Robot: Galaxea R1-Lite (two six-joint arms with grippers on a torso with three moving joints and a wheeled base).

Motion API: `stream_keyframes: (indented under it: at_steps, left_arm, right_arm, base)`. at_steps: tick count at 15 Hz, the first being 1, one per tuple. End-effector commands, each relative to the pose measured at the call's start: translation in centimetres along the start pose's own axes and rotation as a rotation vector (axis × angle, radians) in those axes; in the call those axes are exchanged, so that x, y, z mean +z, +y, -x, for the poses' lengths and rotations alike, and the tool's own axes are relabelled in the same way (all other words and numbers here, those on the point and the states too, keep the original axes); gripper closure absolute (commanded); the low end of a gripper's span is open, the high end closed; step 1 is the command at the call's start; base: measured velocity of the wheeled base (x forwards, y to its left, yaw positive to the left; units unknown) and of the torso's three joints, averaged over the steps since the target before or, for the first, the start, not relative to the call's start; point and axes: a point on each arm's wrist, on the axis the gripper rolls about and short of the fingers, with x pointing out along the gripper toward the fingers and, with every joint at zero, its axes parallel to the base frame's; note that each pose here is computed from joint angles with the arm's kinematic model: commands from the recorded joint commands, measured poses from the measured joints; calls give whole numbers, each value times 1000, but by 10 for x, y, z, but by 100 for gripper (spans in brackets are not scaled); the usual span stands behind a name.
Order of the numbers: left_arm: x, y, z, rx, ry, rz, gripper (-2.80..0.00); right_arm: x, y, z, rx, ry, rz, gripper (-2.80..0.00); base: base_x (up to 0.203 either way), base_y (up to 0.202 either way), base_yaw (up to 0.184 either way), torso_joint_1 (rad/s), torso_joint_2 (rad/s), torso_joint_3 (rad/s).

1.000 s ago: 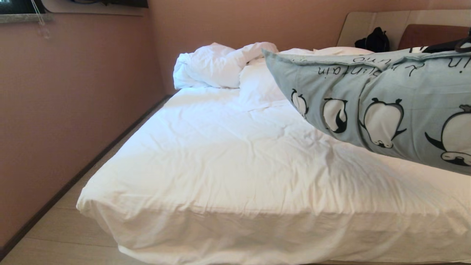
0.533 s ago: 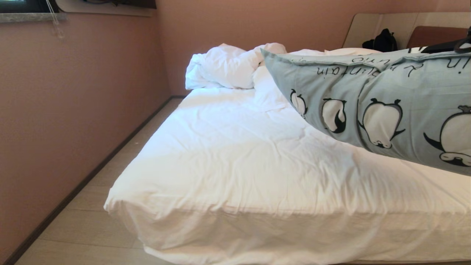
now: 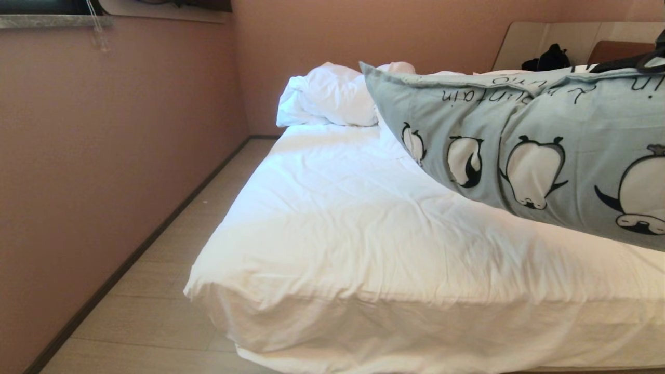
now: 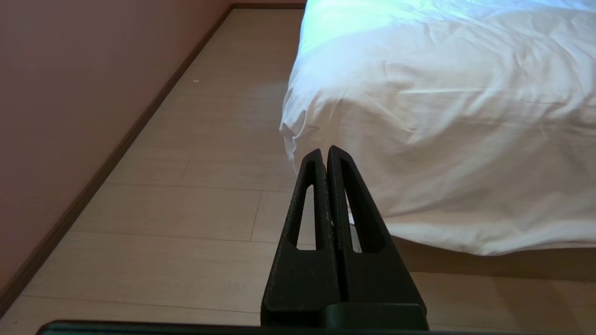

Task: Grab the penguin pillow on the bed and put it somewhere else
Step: Move to the foot of the bed, then place the pillow at the end of the bed

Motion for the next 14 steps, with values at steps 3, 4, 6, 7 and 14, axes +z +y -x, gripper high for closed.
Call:
stream_keyframes:
  at_steps: [3, 4, 6, 7, 14]
  left_arm:
    - [0, 0, 0, -1, 1, 0, 0]
    - [0, 0, 0, -1, 1, 0, 0]
    - [0, 0, 0, -1, 1, -1, 0]
    - [0, 0, 0, -1, 1, 0, 0]
    - [0, 0, 0, 0, 1, 0, 0]
  right_arm:
    - [-1, 0, -1, 0, 6, -6, 0]
    - [0, 0, -1, -1, 5, -6, 0]
    - [-1, 0, -1, 0, 6, -6, 0]
    - [0, 0, -1, -1, 5, -7, 0]
    - [-11, 4, -8, 19, 51, 10, 0]
  base:
    - [0, 0, 0, 0, 0, 0]
    - [0, 0, 0, 0, 0, 0]
    - [62, 0, 1, -4, 1, -1]
    - [179, 0, -5, -3, 6, 11]
    - [34, 0, 0, 4, 0, 0]
